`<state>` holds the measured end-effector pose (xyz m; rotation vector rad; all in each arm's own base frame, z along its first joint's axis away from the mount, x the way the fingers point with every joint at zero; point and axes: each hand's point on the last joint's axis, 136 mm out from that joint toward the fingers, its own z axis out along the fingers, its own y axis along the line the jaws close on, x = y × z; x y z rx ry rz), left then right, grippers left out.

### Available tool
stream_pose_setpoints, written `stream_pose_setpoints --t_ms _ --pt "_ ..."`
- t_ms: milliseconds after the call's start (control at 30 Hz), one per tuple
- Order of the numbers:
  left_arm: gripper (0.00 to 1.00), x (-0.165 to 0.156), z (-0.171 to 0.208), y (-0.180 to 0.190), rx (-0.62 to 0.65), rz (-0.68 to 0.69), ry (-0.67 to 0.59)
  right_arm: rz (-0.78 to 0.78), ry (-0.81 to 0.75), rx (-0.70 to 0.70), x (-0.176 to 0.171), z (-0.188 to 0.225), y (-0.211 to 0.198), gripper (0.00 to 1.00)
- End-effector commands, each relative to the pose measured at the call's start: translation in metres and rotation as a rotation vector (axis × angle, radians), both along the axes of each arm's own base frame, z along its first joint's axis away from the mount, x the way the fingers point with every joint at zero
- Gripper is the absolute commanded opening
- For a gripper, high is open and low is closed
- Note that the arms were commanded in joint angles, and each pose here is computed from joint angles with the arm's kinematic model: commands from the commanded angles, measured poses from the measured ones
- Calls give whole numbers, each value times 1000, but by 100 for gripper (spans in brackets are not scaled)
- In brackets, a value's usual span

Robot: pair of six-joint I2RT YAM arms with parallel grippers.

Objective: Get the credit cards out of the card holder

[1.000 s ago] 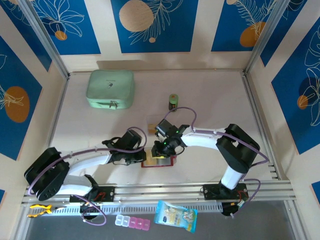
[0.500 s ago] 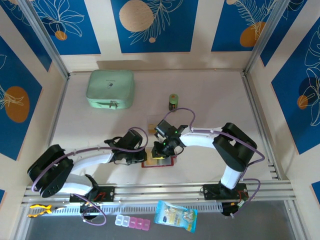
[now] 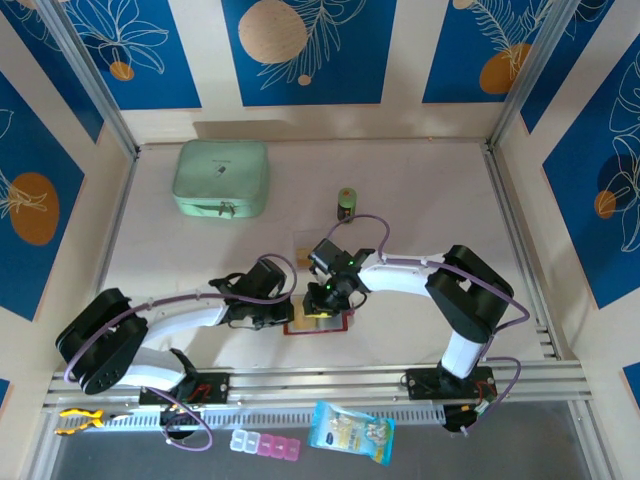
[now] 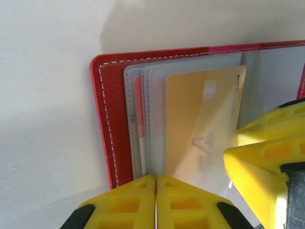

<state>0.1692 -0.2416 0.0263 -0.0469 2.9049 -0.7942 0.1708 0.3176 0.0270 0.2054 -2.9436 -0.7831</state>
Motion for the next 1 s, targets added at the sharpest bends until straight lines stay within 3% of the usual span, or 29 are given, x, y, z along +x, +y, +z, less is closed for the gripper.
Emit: stream_pose_setpoints --t_ms 0,967 --pt "8 0 -1 5 26 -8 12 11 -1 -62 -4 -2 -10 25" --pt "8 1 3 3 30 -23 5 21 -38 -101 3 3 -18 26"
